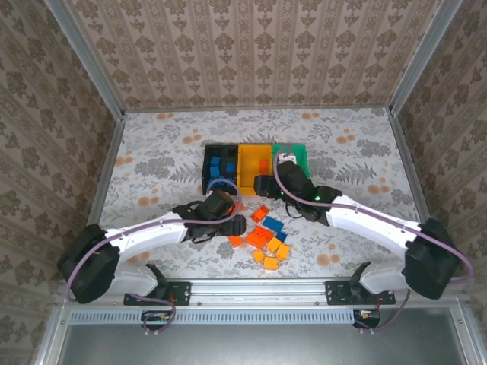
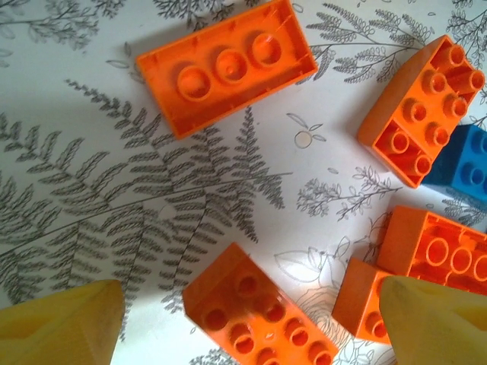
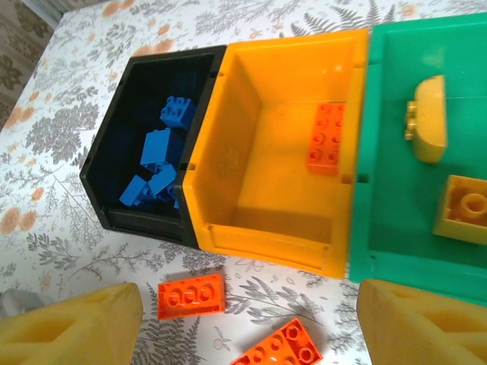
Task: Sort the legos into containers by color
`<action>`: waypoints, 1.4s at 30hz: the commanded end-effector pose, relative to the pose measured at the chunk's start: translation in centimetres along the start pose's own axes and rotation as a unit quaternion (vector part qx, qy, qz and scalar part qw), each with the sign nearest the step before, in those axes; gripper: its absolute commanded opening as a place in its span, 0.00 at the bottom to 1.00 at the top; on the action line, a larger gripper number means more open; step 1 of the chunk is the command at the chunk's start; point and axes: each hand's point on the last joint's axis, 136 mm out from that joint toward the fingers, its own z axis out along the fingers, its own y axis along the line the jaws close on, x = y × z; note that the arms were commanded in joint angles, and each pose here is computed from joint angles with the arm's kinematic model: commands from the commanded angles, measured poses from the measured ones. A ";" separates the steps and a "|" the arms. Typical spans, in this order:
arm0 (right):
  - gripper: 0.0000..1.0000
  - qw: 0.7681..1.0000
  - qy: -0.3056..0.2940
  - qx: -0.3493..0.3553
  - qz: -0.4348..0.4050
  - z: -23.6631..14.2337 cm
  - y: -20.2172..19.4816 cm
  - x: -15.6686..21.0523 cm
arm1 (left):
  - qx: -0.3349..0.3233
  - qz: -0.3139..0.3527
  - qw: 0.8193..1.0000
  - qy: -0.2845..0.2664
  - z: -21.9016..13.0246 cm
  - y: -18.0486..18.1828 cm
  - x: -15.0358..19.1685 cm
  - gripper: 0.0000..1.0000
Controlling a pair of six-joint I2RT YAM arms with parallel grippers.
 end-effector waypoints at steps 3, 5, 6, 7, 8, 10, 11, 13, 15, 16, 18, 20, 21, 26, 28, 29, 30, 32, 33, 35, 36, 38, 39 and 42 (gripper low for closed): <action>0.76 0.999 -0.022 0.026 0.018 -1.7 -2.7 0.2 | 0.016 0.001 0.999 0.050 1.3 -0.9 1.5 0.87; 0.77 0.999 -0.027 0.034 0.025 -2.2 -3.7 0.3 | 0.025 -0.004 0.997 0.068 1.8 -1.5 1.9 0.85; 0.77 0.999 -0.028 0.035 0.029 -2.3 -4.0 0.4 | 0.022 -0.006 0.997 0.075 1.9 -1.6 2.1 0.83; 0.77 0.998 -0.030 0.037 0.032 -2.5 -4.3 0.4 | 0.022 -0.004 0.996 0.081 2.1 -1.7 2.2 0.83; 0.77 0.998 -0.033 0.037 0.034 -2.7 -4.6 0.4 | 0.027 0.001 0.996 0.081 2.1 -2.2 2.1 0.82; 0.77 0.998 -0.037 0.039 0.038 -3.1 -5.0 0.3 | 0.040 0.008 0.996 0.079 2.2 -3.0 1.8 0.80; 0.77 0.998 -0.041 0.039 0.040 -3.2 -5.2 0.2 | 0.046 0.011 0.996 0.077 2.2 -3.5 1.6 0.79; 0.78 0.997 -0.043 0.039 0.042 -3.5 -5.4 0.1 | 0.052 0.014 0.996 0.077 2.3 -4.2 1.2 0.73; 0.78 0.997 -0.044 0.043 0.043 -3.7 -5.7 0.1 | 0.045 0.022 0.995 0.081 2.6 -4.3 1.1 0.66; 0.78 0.997 -0.044 0.043 0.044 -3.7 -5.9 0.1 | 0.033 0.026 0.996 0.084 2.7 -4.0 1.1 0.65; 0.78 0.997 -0.044 0.045 0.044 -3.8 -6.1 0.2 | 0.002 0.034 0.995 0.093 2.8 -3.0 1.4 0.64; 0.78 0.997 -0.044 0.044 0.046 -3.9 -6.3 0.3 | -0.022 0.045 0.994 0.099 2.8 -2.0 1.8 0.65; 0.78 0.997 -0.045 0.044 0.047 -4.0 -6.3 0.4 | -0.033 0.050 0.993 0.100 2.7 -1.6 2.0 0.66; 0.78 0.997 -0.044 0.046 0.052 -4.0 -6.7 0.6 | -0.081 0.076 0.987 0.115 2.0 0.0 3.6 0.65; 0.78 0.996 -0.045 0.046 0.053 -4.0 -6.8 0.6 | -0.088 0.086 0.986 0.115 1.5 0.5 4.2 0.68; 0.78 0.996 -0.045 0.046 0.054 -4.0 -6.9 0.6 | -0.093 0.089 0.985 0.113 1.3 0.8 4.4 0.70; 0.78 0.996 -0.045 0.045 0.055 -4.1 -6.9 0.6 | -0.098 0.091 0.985 0.114 1.0 1.1 4.6 0.70; 0.78 0.996 -0.046 0.043 0.057 -4.1 -6.8 0.6 | -0.119 0.095 0.981 0.117 0.5 2.2 5.0 0.69; 0.78 0.996 -0.046 0.042 0.059 -4.1 -6.9 0.6 | -0.129 0.097 0.980 0.119 0.2 2.8 5.1 0.68; 0.78 0.996 -0.047 0.039 0.059 -4.2 -6.7 0.5 | -0.139 0.101 0.978 0.118 -0.4 3.5 5.3 0.66; 0.78 0.996 -0.049 0.039 0.059 -4.3 -6.7 0.4 | -0.138 0.101 0.979 0.114 -0.6 3.5 5.1 0.67; 0.78 0.996 -0.050 0.038 0.060 -4.3 -6.7 0.3 | -0.120 0.103 0.982 0.105 -0.7 2.7 4.7 0.71; 0.79 0.996 -0.050 0.039 0.060 -4.3 -6.7 0.3 | -0.109 0.105 0.983 0.100 -0.6 2.2 4.5 0.73; 0.79 0.996 -0.052 0.038 0.063 -4.4 -6.7 0.2 | -0.081 0.108 0.986 0.095 0.1 0.7 4.0 0.77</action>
